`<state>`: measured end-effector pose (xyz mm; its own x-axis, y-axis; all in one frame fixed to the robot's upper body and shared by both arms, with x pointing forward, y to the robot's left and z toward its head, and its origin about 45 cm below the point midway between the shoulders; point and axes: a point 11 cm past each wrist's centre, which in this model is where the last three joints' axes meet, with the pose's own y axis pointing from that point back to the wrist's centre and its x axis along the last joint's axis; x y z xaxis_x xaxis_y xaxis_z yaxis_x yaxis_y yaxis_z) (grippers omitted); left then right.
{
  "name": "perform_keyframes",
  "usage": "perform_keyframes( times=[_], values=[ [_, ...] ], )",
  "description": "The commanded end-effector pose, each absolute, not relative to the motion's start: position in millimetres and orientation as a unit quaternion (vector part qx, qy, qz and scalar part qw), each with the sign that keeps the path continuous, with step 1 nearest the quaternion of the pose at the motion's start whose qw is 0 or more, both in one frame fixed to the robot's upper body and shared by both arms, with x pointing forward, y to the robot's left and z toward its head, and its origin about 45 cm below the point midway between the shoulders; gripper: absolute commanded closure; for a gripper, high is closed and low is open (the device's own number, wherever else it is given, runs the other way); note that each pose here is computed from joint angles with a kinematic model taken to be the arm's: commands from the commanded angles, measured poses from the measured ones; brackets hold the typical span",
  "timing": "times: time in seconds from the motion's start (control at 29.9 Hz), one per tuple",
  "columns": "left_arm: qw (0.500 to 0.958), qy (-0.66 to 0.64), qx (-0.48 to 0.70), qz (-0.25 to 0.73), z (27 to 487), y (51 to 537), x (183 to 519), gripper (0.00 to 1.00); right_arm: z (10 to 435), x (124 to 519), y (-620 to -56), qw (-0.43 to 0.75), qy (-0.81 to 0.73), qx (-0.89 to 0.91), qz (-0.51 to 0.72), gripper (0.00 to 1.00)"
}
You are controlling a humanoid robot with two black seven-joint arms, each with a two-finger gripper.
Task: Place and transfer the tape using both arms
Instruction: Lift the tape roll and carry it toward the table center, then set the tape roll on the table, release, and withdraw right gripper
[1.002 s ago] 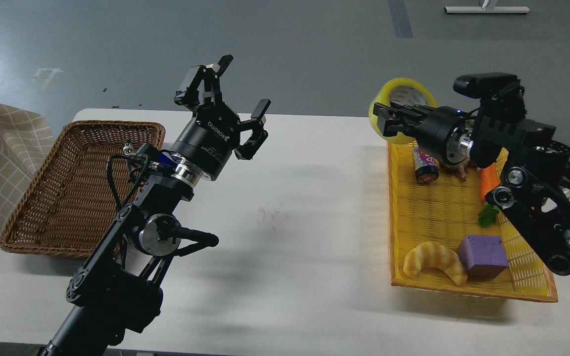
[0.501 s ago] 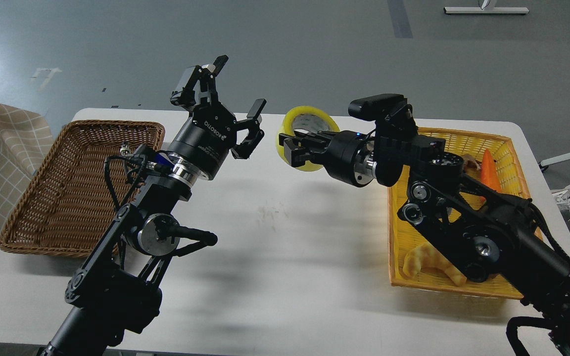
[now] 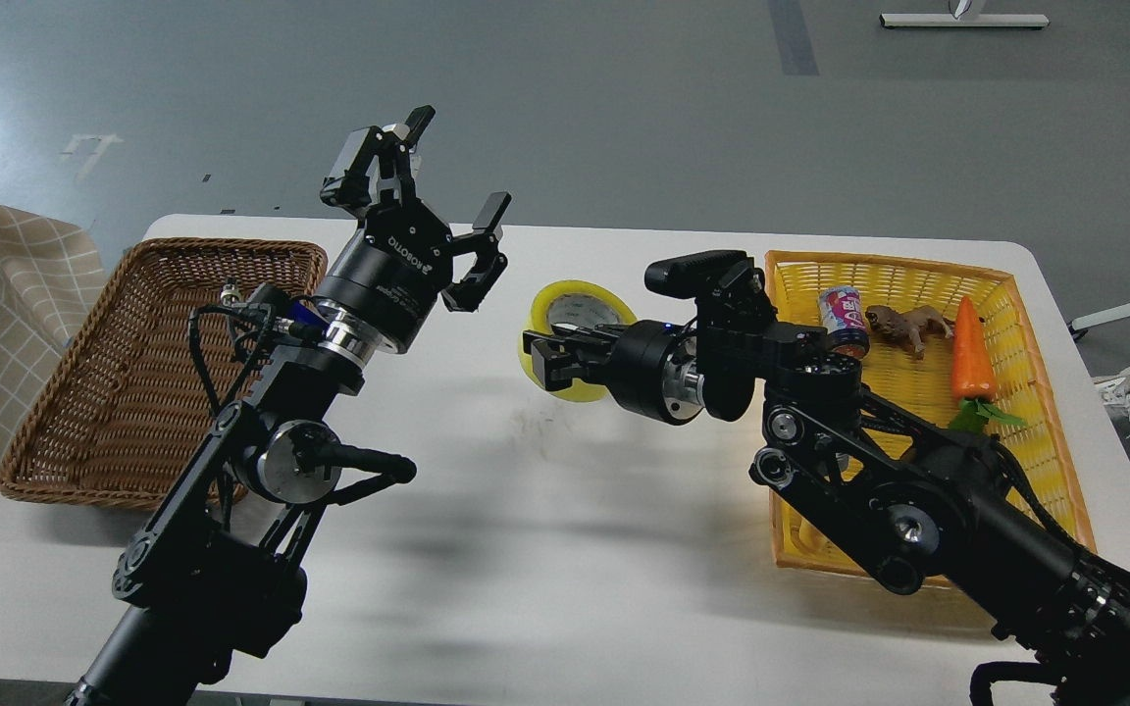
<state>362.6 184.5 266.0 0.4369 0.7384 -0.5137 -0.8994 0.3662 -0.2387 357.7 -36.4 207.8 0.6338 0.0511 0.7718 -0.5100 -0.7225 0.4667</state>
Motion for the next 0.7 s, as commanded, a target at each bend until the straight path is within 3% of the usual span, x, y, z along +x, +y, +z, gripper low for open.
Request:
perform_keyframes(
  times=[0.0, 0.67],
  values=[
    [0.813, 0.16, -0.252, 0.5, 268, 182, 361, 0.0, 197, 354, -38, 0.352, -0.137, 0.839, 0.392, 0.99],
    [0.813, 0.139, -0.249, 0.508, 274, 199, 355, 0.0, 171, 341, -47, 0.362, -0.136, 0.851, 0.356, 0.98]
  ],
)
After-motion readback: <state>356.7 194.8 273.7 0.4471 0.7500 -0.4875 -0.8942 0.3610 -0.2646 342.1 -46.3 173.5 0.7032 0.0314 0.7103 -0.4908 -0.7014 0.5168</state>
